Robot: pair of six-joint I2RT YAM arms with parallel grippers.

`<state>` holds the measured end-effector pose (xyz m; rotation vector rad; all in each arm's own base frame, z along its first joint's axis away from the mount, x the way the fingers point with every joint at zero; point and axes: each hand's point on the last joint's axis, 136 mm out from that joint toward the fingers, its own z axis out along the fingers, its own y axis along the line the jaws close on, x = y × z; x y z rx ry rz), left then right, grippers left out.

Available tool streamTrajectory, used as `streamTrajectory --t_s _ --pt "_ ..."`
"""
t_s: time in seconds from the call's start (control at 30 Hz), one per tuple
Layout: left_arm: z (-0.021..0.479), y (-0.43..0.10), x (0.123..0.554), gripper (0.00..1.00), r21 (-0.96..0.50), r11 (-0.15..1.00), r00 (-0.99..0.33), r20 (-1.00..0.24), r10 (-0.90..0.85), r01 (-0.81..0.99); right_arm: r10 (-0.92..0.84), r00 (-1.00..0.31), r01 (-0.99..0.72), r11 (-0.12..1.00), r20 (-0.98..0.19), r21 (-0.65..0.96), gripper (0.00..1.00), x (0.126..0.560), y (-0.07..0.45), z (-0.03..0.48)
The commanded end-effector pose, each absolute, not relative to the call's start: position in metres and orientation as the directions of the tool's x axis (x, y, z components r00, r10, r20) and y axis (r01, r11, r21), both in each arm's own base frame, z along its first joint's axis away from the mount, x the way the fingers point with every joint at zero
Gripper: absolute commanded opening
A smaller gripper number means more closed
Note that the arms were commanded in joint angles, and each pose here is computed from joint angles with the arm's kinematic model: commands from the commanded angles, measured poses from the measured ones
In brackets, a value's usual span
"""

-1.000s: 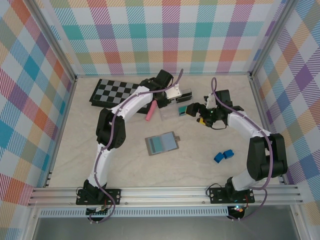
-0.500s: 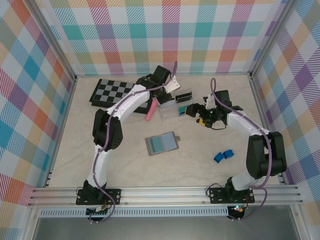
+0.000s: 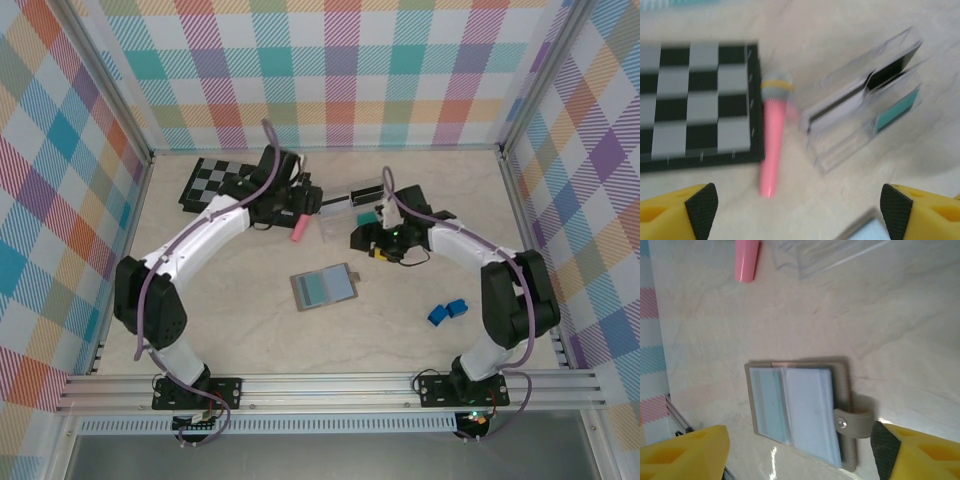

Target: Take the credit cards out of the card holder

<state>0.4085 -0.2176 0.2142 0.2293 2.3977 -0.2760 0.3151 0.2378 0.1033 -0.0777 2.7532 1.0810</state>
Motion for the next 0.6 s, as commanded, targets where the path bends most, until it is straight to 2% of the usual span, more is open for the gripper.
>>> streamTrajectory --t_s 0.0,0.1,0.2,0.37,0.57 --pt "0.194 -0.187 0.387 0.93 -0.281 0.96 -0.793 -0.584 -0.173 -0.003 -0.062 -0.987 -0.144 0.732 -0.145 0.666 0.7 0.299 0.265 0.096" --pt "0.179 -0.166 0.365 0.99 -0.293 0.952 -0.794 -0.555 -0.248 -0.092 -0.117 -0.988 -0.157 0.731 -0.105 0.664 0.62 0.285 0.29 0.086" --pt "0.163 -0.146 0.345 1.0 -0.284 0.942 -0.789 -0.532 -0.309 -0.178 -0.159 -0.983 -0.177 0.747 -0.087 0.641 0.59 0.274 0.308 0.077" --pt "0.135 -0.123 0.318 1.0 -0.291 0.909 -0.771 -0.488 -0.41 -0.299 -0.245 -0.963 -0.271 0.863 -0.115 0.427 0.59 0.262 0.312 0.055" --pt "0.109 -0.103 0.301 1.0 -0.294 0.876 -0.742 -0.466 -0.481 -0.383 -0.389 -0.912 -0.408 0.895 -0.133 0.182 0.62 0.246 0.309 0.043"
